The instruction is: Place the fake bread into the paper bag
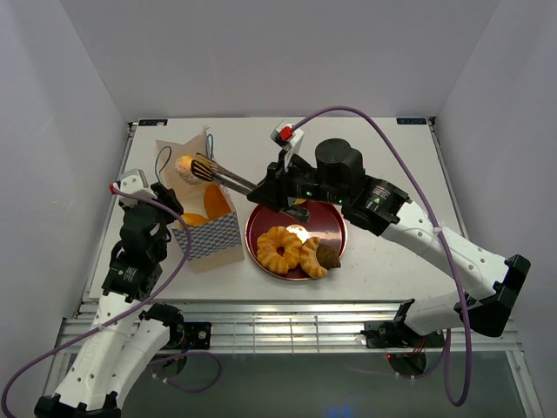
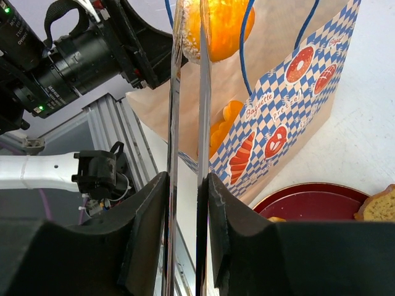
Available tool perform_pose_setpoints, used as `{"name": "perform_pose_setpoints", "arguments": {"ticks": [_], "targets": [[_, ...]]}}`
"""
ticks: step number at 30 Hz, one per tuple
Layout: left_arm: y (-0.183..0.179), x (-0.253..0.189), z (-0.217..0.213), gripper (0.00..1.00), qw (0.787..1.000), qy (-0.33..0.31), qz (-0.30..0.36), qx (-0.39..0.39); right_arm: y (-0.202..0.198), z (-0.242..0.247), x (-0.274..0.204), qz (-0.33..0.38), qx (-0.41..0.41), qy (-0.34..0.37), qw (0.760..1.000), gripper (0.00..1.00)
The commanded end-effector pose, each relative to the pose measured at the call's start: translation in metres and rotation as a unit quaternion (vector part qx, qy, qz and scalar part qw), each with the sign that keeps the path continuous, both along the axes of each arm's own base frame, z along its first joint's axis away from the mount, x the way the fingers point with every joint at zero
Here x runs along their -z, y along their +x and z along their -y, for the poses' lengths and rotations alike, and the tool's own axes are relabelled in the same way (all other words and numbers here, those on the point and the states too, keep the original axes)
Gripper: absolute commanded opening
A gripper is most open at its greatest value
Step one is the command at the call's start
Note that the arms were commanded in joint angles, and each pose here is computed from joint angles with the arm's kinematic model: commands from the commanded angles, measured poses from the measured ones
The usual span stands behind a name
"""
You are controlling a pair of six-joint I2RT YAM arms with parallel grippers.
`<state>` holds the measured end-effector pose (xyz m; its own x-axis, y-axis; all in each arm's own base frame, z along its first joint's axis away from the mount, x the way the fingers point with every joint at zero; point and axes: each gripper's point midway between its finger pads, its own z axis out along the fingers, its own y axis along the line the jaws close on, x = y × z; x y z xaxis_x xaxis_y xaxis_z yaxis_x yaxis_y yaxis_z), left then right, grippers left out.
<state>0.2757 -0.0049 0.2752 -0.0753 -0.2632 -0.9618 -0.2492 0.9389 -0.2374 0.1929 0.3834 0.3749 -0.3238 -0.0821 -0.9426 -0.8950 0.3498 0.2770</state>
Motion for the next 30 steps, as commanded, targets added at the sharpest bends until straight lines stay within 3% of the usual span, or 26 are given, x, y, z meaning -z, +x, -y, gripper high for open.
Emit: {"name": "perform_pose_setpoints", "arguments": {"ticks": [1, 15, 19, 26, 30], "targets": [[-0.003, -0.002, 0.0, 0.62, 1.0, 0.003, -0.001, 0.0, 0.001, -0.003, -0.029, 0.029, -0.001, 0.035, 0.999, 0.36], [-0.003, -0.001, 0.0, 0.62, 1.0, 0.004, -0.003, 0.002, -0.006, 0.0, -0.032, 0.033, -0.013, 0.037, 0.999, 0.46], [-0.003, -0.002, 0.0, 0.62, 1.0, 0.004, -0.002, 0.001, -0.008, 0.002, -0.035, 0.035, -0.015, 0.04, 0.998, 0.38], [-0.003, -0.002, 0.0, 0.62, 1.0, 0.004, -0.002, 0.003, -0.023, 0.016, -0.047, 0.057, -0.034, 0.052, 0.996, 0.4], [-0.003, -0.001, 0.0, 0.62, 1.0, 0.005, -0.003, 0.003, -0.035, 0.027, -0.049, 0.06, -0.046, 0.061, 0.995, 0.36]]}}
